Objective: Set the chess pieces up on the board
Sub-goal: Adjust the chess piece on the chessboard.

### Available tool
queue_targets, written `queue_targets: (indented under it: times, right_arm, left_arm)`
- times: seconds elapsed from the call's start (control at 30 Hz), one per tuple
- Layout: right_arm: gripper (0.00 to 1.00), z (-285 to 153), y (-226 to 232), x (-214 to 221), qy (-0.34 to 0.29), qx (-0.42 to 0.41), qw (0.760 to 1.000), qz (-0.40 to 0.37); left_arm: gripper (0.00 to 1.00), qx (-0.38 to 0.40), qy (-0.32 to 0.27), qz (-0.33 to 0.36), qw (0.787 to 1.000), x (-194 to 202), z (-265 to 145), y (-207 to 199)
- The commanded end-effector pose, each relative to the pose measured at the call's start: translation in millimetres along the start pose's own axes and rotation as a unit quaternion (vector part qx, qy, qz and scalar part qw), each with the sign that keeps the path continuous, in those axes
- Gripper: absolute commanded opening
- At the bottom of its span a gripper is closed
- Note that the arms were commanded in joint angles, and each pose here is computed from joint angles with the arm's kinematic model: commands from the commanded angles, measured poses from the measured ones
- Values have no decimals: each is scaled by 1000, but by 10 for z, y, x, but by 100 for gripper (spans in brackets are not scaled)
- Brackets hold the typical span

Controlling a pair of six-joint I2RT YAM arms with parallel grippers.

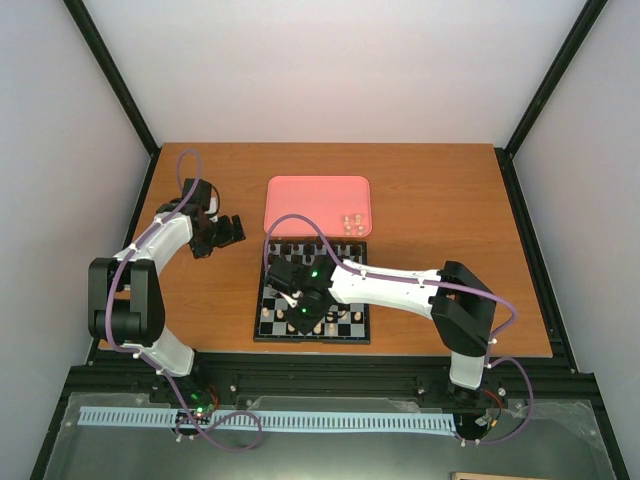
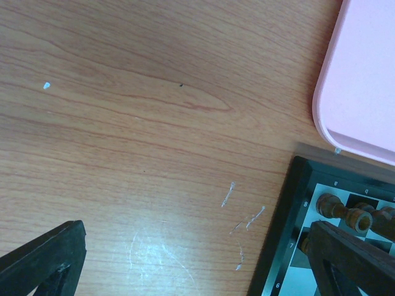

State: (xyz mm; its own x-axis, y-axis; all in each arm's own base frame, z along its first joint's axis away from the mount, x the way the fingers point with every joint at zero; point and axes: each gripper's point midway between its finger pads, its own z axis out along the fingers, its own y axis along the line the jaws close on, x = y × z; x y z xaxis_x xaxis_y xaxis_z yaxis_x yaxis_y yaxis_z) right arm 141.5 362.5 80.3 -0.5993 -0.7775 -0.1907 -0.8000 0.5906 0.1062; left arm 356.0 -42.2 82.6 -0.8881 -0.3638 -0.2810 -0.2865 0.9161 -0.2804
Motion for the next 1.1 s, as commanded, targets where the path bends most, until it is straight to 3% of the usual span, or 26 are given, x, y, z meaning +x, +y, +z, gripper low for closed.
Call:
queue_targets:
  times: [0.0,0.13,1.07]
  right_arm:
    - [28,-201,48,-94,-29,-1,1000,0]
    - [34,-223,72,-105,-34,-2,999,-4]
    - [33,61,154,-94,2,-21,1000,-23]
  left_arm:
    - [100,5,-13,13,1000,-109,-33,-57]
    - [100,6,-13,13,1000,-108,-32,-58]
    - [100,-2,-19,15,1000,-100,-80,-27]
